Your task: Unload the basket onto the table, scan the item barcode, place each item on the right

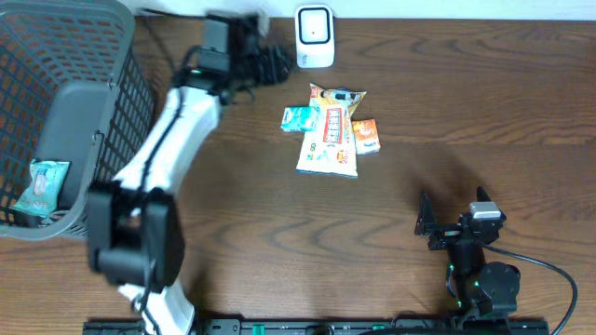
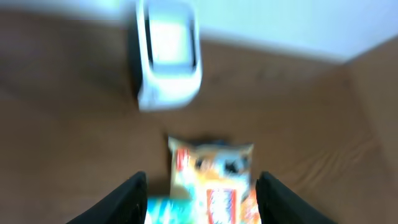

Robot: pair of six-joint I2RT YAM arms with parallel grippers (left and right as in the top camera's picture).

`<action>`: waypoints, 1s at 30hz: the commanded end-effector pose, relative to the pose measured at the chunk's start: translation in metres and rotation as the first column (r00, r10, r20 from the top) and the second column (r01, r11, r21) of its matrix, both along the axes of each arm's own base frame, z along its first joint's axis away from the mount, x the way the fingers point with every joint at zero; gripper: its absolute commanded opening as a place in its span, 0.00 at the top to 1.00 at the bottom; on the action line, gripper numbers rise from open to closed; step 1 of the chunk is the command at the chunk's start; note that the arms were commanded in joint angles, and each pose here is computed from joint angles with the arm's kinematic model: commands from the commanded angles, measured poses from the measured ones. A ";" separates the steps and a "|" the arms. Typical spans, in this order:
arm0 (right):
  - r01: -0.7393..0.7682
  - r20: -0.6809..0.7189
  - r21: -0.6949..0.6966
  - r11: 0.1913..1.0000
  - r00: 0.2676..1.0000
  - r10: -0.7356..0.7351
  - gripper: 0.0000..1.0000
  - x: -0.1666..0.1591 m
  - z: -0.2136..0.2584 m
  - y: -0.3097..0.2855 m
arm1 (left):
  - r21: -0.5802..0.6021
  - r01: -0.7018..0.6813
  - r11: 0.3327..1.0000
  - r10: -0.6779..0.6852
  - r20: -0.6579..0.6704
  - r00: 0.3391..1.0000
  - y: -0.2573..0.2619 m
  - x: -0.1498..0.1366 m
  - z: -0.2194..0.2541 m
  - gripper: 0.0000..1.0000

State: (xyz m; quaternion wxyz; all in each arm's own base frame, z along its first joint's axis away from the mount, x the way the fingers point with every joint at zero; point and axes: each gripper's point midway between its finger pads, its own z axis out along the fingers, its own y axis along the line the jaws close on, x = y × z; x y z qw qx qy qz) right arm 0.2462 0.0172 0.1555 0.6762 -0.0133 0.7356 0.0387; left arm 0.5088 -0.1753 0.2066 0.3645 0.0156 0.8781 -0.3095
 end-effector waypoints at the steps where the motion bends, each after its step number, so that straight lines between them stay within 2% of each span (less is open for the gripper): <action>1: 0.014 -0.005 -0.002 1.000 1.000 -0.014 0.01 0.000 -0.002 -0.003 | -0.040 -0.065 0.997 0.071 0.199 0.977 0.040 -0.004 0.099 0.46; 4: 0.014 -0.005 -0.002 1.000 1.000 -0.014 0.01 0.000 -0.002 -0.003 | -0.038 -0.089 0.995 0.095 0.185 0.978 0.054 -0.016 0.109 0.46; 6: 0.014 -0.005 -0.002 1.000 1.000 -0.014 0.01 0.000 -0.002 -0.003 | -0.029 -0.088 0.996 0.091 0.135 0.987 0.053 -0.024 0.100 0.54; 13: 0.014 -0.005 -0.002 1.000 1.000 -0.014 0.01 0.000 -0.002 -0.003 | 0.008 0.011 1.000 -0.011 -0.053 0.999 0.005 -0.039 0.032 0.57; 15: 0.014 -0.005 -0.002 1.000 1.000 -0.014 0.01 0.000 -0.002 -0.003 | 0.020 0.071 0.997 -0.068 -0.114 0.991 -0.025 -0.041 -0.001 0.64; 22: 0.014 -0.005 -0.002 1.000 1.000 -0.014 0.01 0.000 -0.002 -0.003 | 0.050 0.187 0.981 -0.169 -0.254 0.952 -0.081 -0.057 -0.077 0.67; 24: 0.014 -0.005 -0.002 1.000 1.000 -0.014 0.01 0.000 -0.002 -0.003 | 0.070 0.197 0.978 -0.171 -0.277 0.945 -0.088 -0.059 -0.092 0.67; 28: 0.014 -0.005 -0.002 1.000 1.000 -0.014 0.01 0.000 -0.002 -0.003 | 0.156 0.167 0.974 -0.116 -0.295 0.948 -0.086 -0.057 -0.117 0.78; 30: 0.014 -0.005 -0.002 1.000 1.000 -0.014 0.01 0.000 -0.002 -0.003 | 0.189 0.150 0.971 -0.090 -0.293 0.952 -0.083 -0.055 -0.123 0.80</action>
